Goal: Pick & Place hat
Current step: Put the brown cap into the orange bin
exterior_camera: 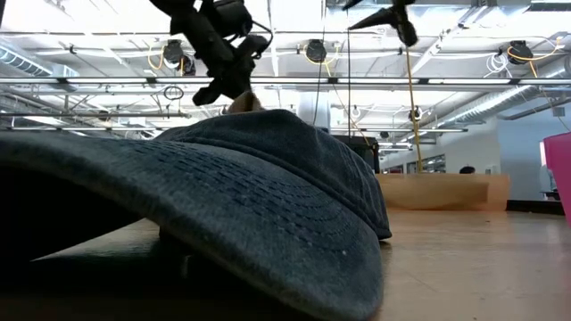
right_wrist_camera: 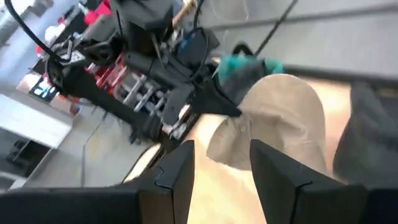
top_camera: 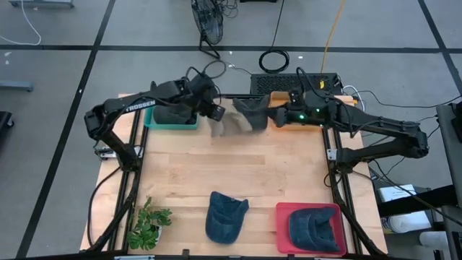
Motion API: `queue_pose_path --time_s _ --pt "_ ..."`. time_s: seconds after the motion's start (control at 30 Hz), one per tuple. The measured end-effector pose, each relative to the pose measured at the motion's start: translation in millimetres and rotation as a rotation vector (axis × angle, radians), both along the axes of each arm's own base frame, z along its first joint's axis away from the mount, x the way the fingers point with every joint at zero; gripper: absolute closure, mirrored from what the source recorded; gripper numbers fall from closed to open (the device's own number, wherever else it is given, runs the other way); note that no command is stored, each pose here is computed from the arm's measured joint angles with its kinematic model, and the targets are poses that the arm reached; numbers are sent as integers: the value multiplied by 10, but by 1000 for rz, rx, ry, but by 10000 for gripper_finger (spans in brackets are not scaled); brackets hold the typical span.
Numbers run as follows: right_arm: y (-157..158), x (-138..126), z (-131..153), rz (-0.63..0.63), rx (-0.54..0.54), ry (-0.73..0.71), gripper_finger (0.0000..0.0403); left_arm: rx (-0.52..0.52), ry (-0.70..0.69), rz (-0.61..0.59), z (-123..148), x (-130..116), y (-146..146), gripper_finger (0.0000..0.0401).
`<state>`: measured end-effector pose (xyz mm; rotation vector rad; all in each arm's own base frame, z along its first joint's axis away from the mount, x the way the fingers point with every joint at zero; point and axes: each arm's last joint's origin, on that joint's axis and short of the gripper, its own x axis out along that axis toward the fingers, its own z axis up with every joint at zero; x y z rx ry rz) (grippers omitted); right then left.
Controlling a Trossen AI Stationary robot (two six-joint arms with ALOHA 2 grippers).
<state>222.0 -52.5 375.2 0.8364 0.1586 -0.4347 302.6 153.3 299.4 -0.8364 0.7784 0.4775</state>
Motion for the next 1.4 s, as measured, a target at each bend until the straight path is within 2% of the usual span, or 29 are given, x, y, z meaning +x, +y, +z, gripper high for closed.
queue_pose_path --time_s 0.17,0.33,0.43,0.57,0.73,0.83,0.93,1.1,1.27,1.4 --pt "123 -167 -34 -17 47 85 266 -40 -22 39 19 169 -320 395" --pt "157 -281 5 -19 7 96 266 -12 -32 150 32 304 -658 384" --pt "204 -306 0 11 -6 116 266 -34 -44 228 -26 413 -850 394" --pt "285 -334 -30 69 -41 168 266 -91 -53 319 -184 587 -1096 389" --pt "389 -351 -84 132 -53 235 266 -198 -79 476 -571 889 -1396 392" --pt "445 -371 -121 165 -52 279 266 -269 -194 552 -736 1096 -1520 395" --pt "490 -397 -164 213 -31 328 266 -341 -307 620 -871 1262 -1578 383" --pt "539 -464 -247 243 47 424 266 -424 -432 585 -946 1428 -1608 359" --pt "557 -491 -275 241 61 460 266 -388 -381 531 -918 1389 -1567 334" --pt "543 -471 -293 170 93 462 266 -330 -358 443 -717 1291 -1403 314"
